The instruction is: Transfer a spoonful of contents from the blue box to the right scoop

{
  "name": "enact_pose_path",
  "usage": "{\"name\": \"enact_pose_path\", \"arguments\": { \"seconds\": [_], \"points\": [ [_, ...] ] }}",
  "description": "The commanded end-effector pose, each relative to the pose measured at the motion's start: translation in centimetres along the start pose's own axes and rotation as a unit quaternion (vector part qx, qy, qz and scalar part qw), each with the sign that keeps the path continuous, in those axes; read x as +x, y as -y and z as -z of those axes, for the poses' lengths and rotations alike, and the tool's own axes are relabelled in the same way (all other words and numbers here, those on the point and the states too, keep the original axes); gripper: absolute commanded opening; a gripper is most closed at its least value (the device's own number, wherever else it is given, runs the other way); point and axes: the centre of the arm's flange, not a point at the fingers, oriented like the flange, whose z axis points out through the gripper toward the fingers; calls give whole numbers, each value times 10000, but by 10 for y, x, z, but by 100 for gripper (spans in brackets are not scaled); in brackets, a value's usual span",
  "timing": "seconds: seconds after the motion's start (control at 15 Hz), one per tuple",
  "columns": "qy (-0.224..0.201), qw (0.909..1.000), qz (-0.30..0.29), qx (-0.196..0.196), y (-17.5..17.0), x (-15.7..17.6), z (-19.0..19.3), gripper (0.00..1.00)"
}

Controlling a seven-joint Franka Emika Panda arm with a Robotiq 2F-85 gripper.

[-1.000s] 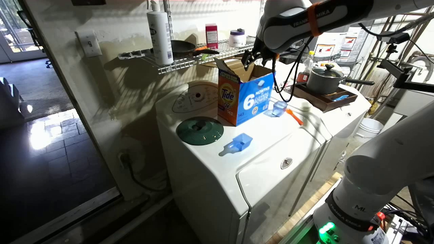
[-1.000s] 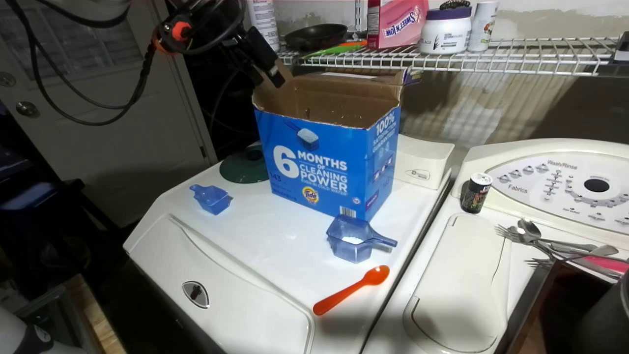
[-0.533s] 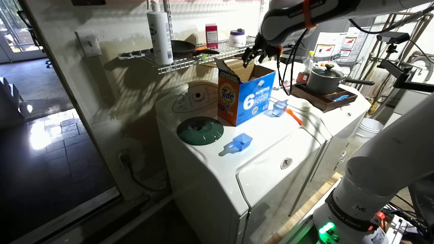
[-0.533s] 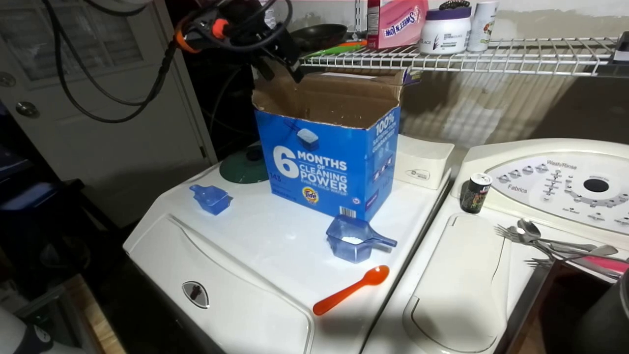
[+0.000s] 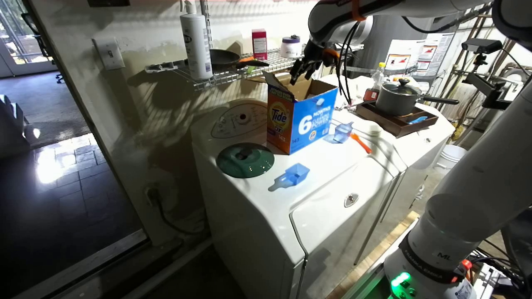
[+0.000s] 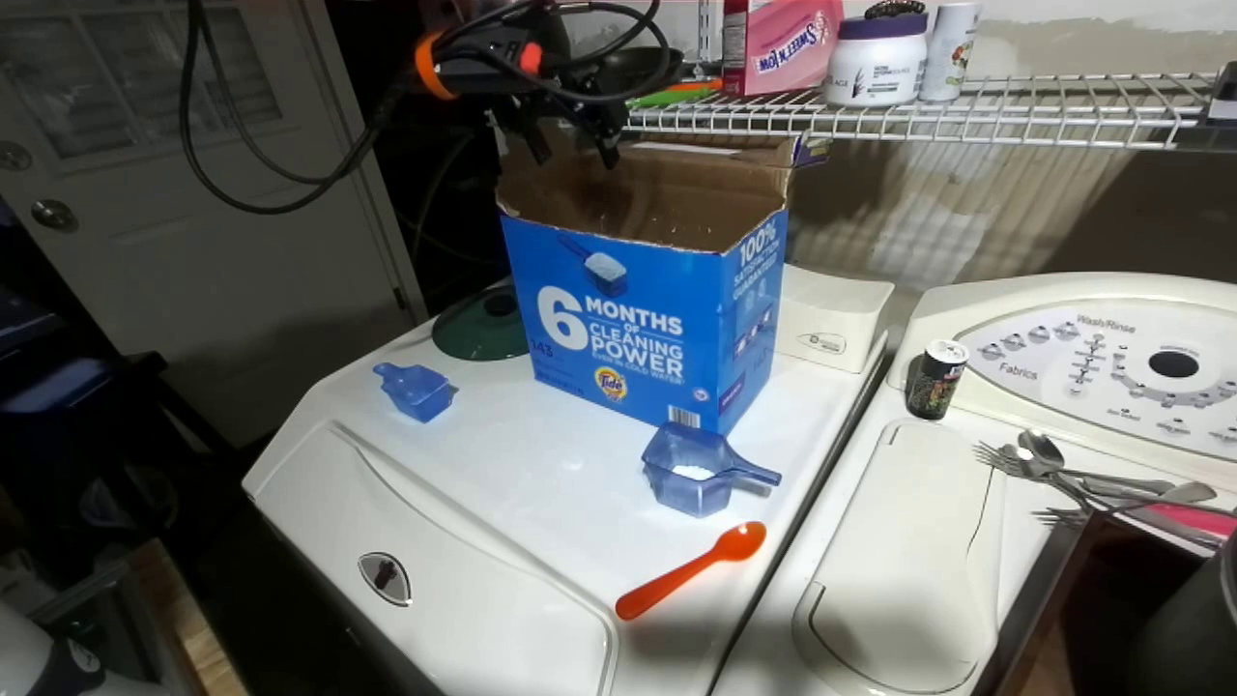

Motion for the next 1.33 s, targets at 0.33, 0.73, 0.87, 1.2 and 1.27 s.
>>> {"name": "enact_pose_path", "arguments": {
  "seconds": [0.33, 0.73, 0.87, 1.2, 1.27],
  "points": [
    [951, 9952, 81, 199, -7, 33, -40, 100],
    [1076, 9940, -176, 47, -14, 41, -70, 100],
    [1124, 9932, -309, 29, -13, 43, -76, 100],
    [1255, 9902, -620, -34, -12, 46, -82, 100],
    [1294, 9893, -678, -46, -12, 46, -82, 100]
  ]
}}
